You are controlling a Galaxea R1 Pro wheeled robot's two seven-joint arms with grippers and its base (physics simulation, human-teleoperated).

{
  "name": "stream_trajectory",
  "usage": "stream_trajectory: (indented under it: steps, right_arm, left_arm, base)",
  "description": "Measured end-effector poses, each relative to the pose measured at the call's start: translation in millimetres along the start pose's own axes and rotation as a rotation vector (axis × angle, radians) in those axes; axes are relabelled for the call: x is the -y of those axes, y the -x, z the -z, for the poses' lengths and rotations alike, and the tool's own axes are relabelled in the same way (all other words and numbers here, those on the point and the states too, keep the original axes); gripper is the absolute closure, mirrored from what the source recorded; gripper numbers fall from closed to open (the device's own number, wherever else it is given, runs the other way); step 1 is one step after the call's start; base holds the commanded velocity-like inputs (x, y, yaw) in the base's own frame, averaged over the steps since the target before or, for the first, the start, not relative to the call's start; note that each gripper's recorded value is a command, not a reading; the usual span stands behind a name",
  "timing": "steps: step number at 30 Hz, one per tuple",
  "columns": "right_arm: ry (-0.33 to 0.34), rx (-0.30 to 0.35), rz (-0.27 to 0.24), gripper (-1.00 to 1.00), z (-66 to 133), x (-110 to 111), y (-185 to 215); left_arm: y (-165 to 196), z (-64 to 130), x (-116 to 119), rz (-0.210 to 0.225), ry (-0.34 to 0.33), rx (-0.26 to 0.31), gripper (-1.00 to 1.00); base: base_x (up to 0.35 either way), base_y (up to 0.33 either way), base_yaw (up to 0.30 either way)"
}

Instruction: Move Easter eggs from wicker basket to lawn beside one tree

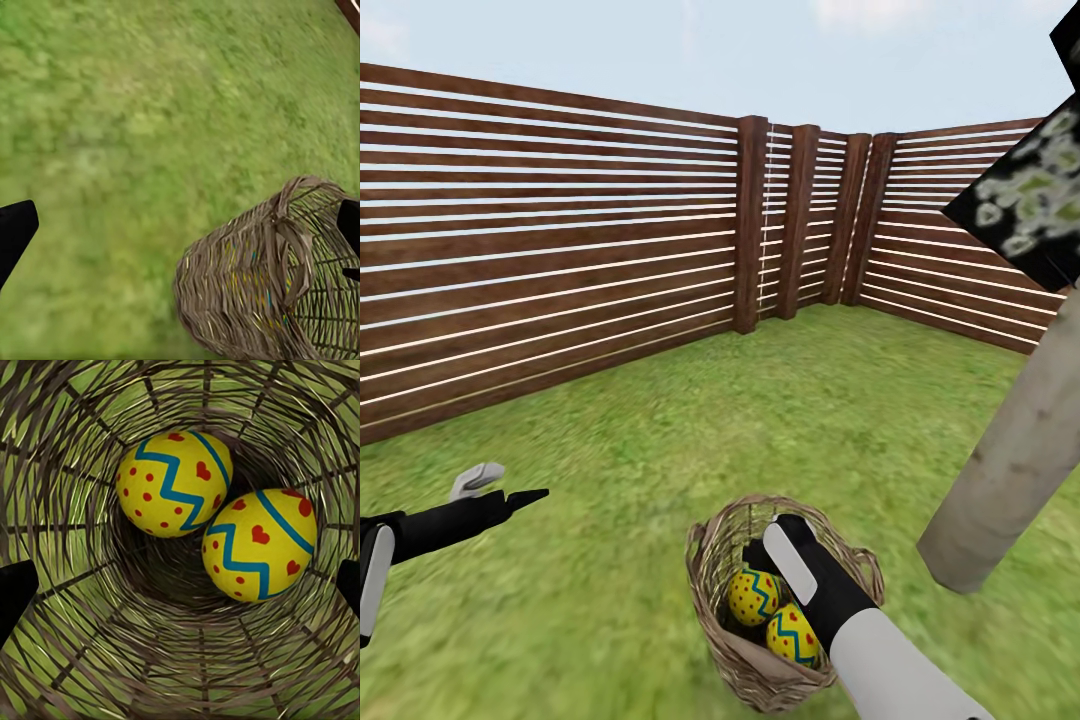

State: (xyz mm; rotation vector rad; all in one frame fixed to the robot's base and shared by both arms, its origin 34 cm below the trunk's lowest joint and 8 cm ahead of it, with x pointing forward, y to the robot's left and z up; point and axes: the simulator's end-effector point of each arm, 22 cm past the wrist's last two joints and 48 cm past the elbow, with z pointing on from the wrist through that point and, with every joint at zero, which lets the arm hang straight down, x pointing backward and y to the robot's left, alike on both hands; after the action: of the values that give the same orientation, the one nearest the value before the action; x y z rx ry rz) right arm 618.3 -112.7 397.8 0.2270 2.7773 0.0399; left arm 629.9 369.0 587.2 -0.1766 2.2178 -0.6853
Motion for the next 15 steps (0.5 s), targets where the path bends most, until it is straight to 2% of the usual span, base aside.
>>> stream_trajectory:
  steps: [15]
  right_arm:
    - [-0.008,-0.007,0.001,-1.0,-27.2,5,-21]
  left_arm:
    - [-24,-10.0,-15,-0.001,0.0,0.0,-1.0]
  base:
    - [0.0,0.0,0.0]
